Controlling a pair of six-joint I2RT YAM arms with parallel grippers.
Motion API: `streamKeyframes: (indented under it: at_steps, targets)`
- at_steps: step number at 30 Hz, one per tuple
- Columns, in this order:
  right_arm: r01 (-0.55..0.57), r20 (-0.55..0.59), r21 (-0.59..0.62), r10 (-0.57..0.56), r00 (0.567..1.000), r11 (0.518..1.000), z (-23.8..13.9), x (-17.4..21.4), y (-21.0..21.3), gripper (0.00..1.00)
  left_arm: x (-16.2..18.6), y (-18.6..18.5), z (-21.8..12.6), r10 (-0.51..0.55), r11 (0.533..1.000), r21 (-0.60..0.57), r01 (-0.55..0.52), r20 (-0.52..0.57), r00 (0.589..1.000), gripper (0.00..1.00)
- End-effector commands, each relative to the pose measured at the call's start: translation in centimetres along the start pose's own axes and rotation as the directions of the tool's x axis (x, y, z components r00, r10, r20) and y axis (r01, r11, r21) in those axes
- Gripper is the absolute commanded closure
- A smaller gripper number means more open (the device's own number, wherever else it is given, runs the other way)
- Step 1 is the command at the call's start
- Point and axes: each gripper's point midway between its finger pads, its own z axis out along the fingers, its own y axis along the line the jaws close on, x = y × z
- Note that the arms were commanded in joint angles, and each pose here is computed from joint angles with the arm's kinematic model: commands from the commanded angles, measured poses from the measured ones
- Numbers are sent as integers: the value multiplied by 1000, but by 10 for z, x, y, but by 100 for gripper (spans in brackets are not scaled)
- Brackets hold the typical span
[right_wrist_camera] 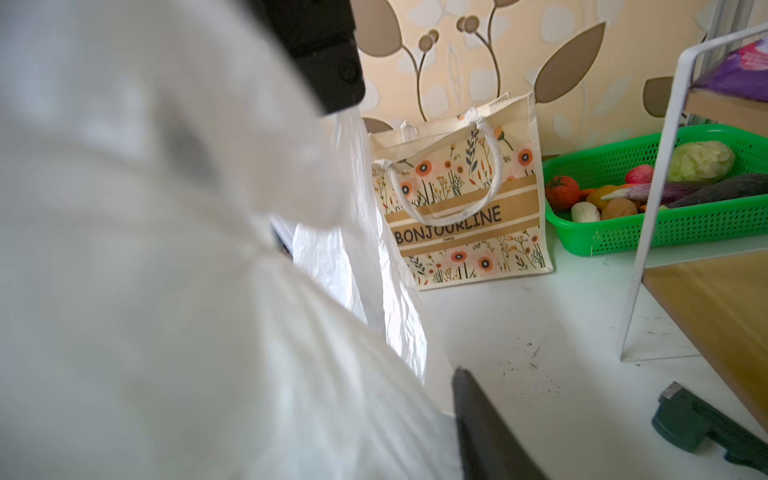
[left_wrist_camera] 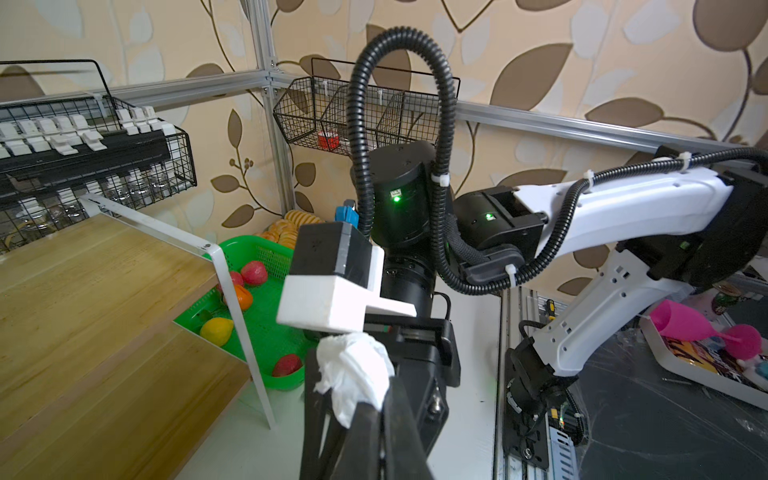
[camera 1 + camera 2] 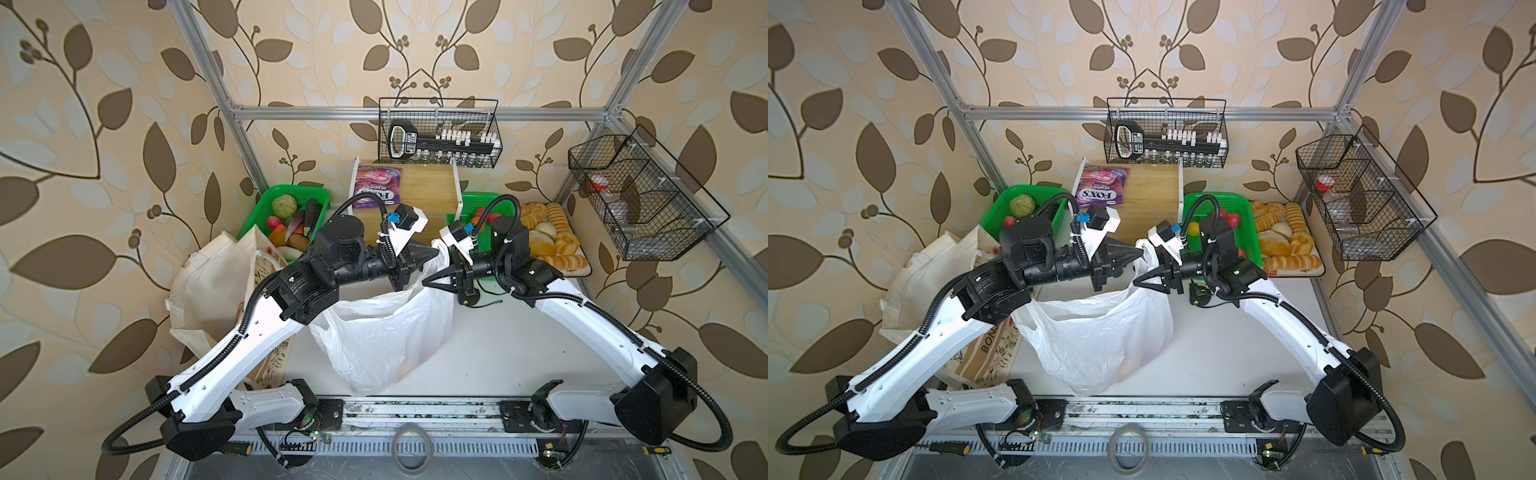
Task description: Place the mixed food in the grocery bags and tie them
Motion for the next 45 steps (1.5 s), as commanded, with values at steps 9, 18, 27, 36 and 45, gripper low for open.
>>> streamKeyframes:
  at_steps: [9, 18, 27, 36, 45]
  targets:
    - [40, 158, 327, -96, 983, 944, -16, -11, -13, 97, -23, 26, -4, -209, 965, -138, 223, 106, 972, 52]
    - [4, 238, 484, -136, 962, 875, -25, -10, -19, 100, -22, 35, -6, -434, 873, -163, 460, 171, 885, 35]
    - [-1, 235, 488, -130, 963, 873, -22, -8, -16, 100, -20, 10, 14, -418, 899, -92, 429, 121, 900, 36]
    - [17, 205, 473, -129, 970, 881, -19, -1, -11, 98, -15, 27, 21, -465, 857, -172, 486, 151, 872, 58]
    - [139, 93, 254, -167, 982, 957, -11, 18, 37, 63, -28, 11, 11, -346, 926, -104, 363, 153, 926, 100]
